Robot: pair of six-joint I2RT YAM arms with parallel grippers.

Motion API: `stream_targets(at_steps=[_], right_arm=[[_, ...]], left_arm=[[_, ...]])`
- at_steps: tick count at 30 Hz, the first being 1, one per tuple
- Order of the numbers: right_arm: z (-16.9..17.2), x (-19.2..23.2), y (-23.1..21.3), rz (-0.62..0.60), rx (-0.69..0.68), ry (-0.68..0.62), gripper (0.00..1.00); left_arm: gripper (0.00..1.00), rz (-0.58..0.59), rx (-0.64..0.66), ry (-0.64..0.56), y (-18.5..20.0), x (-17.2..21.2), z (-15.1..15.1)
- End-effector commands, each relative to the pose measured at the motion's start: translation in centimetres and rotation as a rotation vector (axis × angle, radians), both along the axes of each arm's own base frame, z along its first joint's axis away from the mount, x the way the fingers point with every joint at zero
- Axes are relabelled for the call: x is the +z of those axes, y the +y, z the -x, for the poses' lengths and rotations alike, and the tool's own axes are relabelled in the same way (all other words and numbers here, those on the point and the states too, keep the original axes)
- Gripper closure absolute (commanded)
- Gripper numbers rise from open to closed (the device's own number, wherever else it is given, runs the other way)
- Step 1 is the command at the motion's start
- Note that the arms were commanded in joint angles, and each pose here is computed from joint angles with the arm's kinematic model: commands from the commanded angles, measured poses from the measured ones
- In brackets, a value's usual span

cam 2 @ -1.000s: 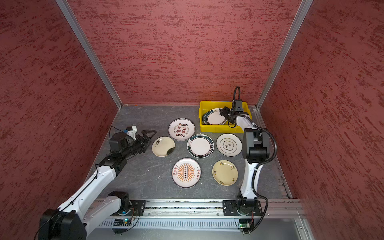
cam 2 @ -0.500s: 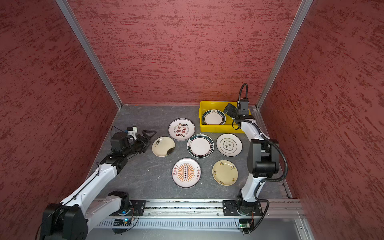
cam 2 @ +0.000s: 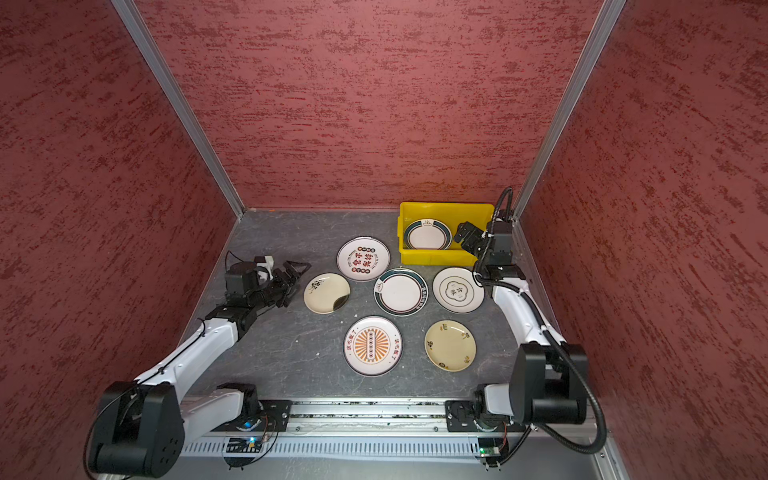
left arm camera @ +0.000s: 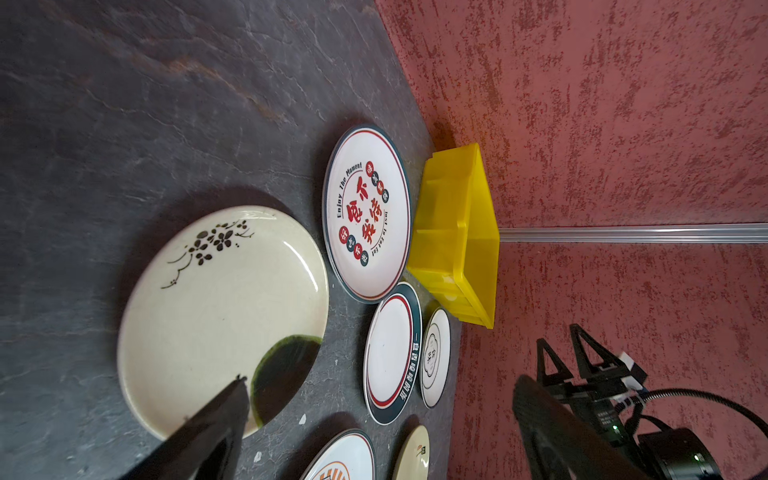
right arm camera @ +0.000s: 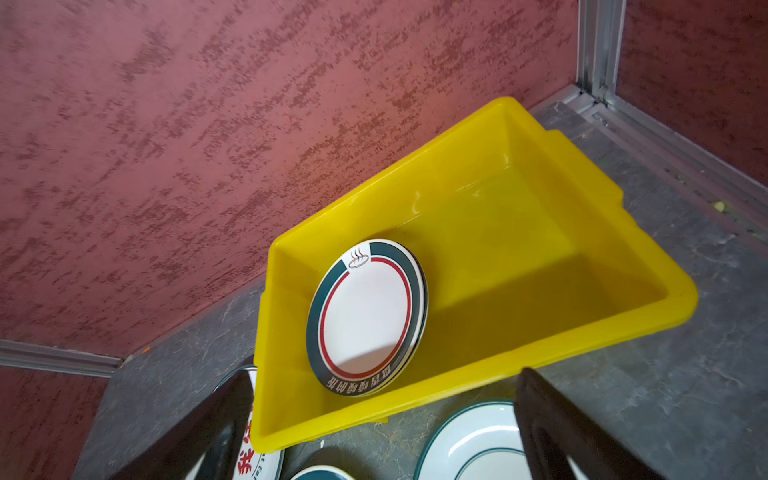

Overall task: Place the plates into the plastic bin on the countertop
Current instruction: 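Lower the striped plate into the bin and open the right gripper, then tilt up the cream floral plate with the left gripper while right gripper withdraws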

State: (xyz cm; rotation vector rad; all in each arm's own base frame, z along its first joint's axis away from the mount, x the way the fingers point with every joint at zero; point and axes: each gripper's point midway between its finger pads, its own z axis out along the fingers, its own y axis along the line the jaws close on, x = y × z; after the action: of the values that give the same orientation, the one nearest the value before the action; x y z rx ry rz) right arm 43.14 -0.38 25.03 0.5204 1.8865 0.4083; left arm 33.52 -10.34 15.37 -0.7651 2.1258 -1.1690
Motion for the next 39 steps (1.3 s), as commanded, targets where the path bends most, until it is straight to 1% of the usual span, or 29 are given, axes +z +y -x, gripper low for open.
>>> stream_targets(at_steps=[1, 5, 9, 13, 16, 18, 20, 23, 28, 32, 36, 39], right_arm=[[1.1, 2.7, 0.2, 0.052, 0.036, -0.104, 0.01], [3.2, 2.2, 1.9, 0.001, 0.118, -0.117, 0.01], [5.4, 2.1, 2.6, -0.023, 0.136, -0.165, 0.01], [6.4, 1.8, 3.5, -0.056, 0.181, -0.139, 0.01], [6.8, 1.4, 5.1, -0.115, 0.265, -0.126, 0.01], [7.2, 1.4, 7.0, -0.171, 0.373, -0.134, 0.01], [7.9, 1.4, 8.9, -0.254, 0.481, -0.135, 0.01], [8.7, 0.7, 10.1, -0.336, 0.547, -0.106, 0.01], [9.9, 0.0, 11.3, -0.364, 0.623, -0.058, 0.01], [10.6, -1.2, 11.4, -0.35, 0.625, 0.035, 0.01], [11.0, -2.3, 10.6, -0.296, 0.573, 0.075, 0.01], [11.0, -2.8, 10.4, -0.297, 0.558, 0.086, 0.01]], left_arm=[[0.01, -0.016, -0.004, 0.005, 0.3, -1.3, -0.1], [0.01, -0.04, 0.0, 0.051, 0.8, -3.4, 0.5], [0.01, -0.077, 0.013, 0.098, 1.4, -5.3, 1.7], [0.01, -0.08, 0.039, 0.11, 2.1, -6.5, 2.6], [0.01, -0.08, 0.039, 0.115, 2.3, -6.8, 2.8], [0.01, -0.079, 0.04, 0.115, 2.4, -7.0, 2.8], [0.01, -0.071, 0.046, 0.123, 2.6, -7.2, 2.7], [0.01, -0.053, 0.046, 0.13, 2.4, -7.4, 2.6], [0.01, -0.027, 0.046, 0.151, 2.2, -8.5, 2.5], [0.01, 0.001, 0.062, 0.172, 2.1, -9.5, 2.5], [0.08, -0.012, 0.055, 0.183, 1.9, -10.1, 2.1], [0.15, -0.026, 0.05, 0.195, 1.6, -10.6, 1.7]])
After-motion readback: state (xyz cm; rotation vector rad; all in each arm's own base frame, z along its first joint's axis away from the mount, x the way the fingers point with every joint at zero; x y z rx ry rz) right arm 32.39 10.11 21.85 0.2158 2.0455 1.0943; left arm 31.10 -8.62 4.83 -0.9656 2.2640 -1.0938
